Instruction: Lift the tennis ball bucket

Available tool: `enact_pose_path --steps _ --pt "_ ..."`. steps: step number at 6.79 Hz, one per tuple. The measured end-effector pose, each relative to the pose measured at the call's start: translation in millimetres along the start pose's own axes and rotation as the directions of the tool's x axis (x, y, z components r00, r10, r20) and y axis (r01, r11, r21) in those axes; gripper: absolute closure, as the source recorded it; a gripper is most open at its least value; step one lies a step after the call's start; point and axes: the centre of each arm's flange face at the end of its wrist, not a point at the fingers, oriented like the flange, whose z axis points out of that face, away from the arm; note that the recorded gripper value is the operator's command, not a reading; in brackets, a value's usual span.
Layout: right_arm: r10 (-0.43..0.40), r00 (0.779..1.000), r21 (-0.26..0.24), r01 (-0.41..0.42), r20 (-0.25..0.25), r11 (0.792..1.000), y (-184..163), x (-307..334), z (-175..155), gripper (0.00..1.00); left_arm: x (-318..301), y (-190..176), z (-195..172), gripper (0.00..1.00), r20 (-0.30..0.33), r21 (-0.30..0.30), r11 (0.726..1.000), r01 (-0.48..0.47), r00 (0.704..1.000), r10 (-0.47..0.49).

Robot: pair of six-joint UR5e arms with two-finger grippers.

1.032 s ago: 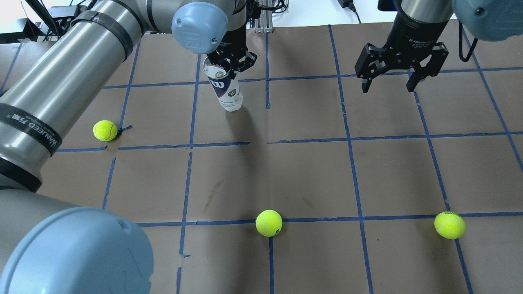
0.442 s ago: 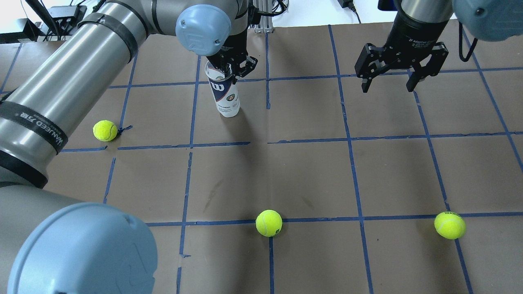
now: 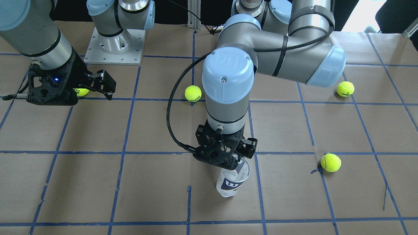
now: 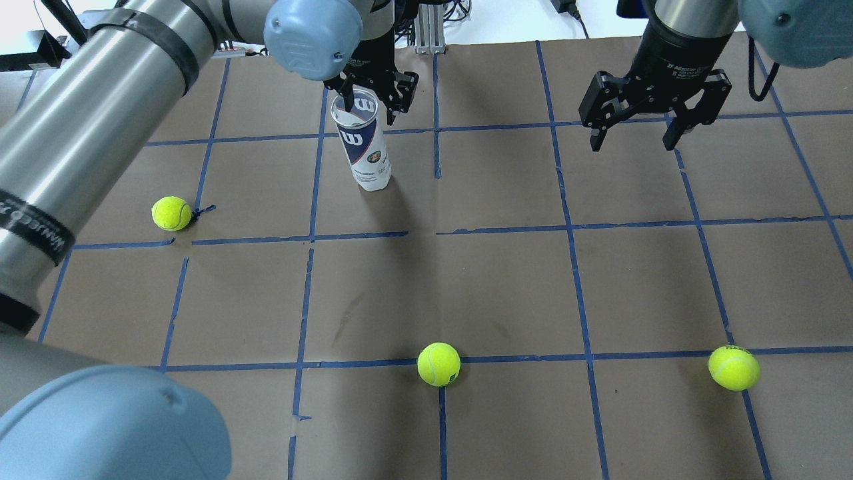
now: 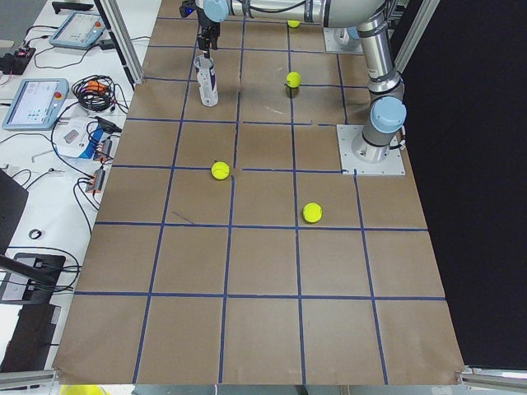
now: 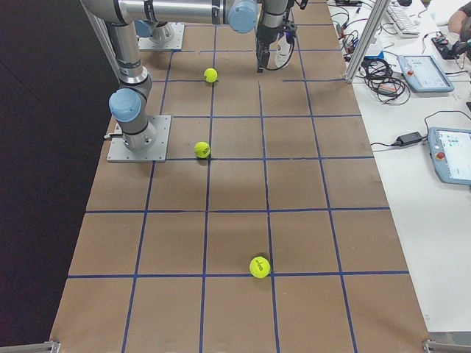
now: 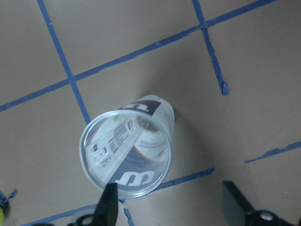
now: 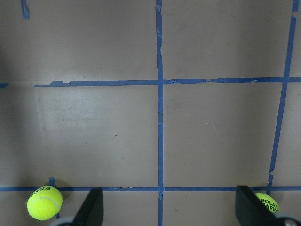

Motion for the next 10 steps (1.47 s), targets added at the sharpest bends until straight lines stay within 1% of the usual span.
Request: enact_pose_path --steps 1,2,3,4,5,6,7,9,10 --pt "-0.001 1.0 0.0 0.001 0.0 1.0 0.0 0.1 0.0 0.0 -18.8 19.8 -35.3 0.03 0.004 0.037 0.999 0.029 1.0 -0.029" --pt "-0.003 1.0 0.0 0.003 0.0 1.0 -0.1 0.1 0.0 0.0 -49.6 49.0 -68.0 0.03 0.009 0.059 0.995 0.078 0.997 -0.079" --pt "-0.003 1.0 0.0 0.003 0.0 1.0 -0.1 0.1 0.0 0.0 -88.2 85.3 -91.6 0.01 0.009 0.069 0.987 0.147 0.989 -0.148" --pt "-0.002 1.0 0.0 0.002 0.0 1.0 -0.1 0.1 0.1 0.0 -115.2 118.9 -97.1 0.0 -0.007 0.061 0.976 0.21 0.978 -0.21" --pt "-0.002 1.0 0.0 0.002 0.0 1.0 -0.1 0.1 0.1 0.0 -124.6 141.0 -94.5 0.0 -0.03 0.048 0.965 0.257 0.966 -0.256" --pt "-0.002 1.0 0.002 0.002 0.0 1.0 0.0 -0.4 -1.0 0.0 -125.1 151.8 -93.2 0.0 -0.054 0.029 0.956 0.291 0.956 -0.289" --pt "-0.002 1.0 0.015 0.002 -0.001 1.0 0.0 -1.9 -5.1 0.0 -121.8 156.8 -90.3 0.0 -0.08 -0.002 0.953 0.304 0.95 -0.303" --pt "-0.003 1.0 0.056 0.003 -0.009 0.998 -1.6 -4.3 -12.2 0.0 -119.7 161.3 -84.8 0.0 -0.096 -0.031 0.953 0.303 0.948 -0.304" --pt "-0.003 1.0 0.064 0.004 -0.011 0.998 -1.9 -4.8 -13.3 0.0 -119.2 163.4 -84.6 0.0 -0.1 -0.036 0.954 0.299 0.948 -0.301"
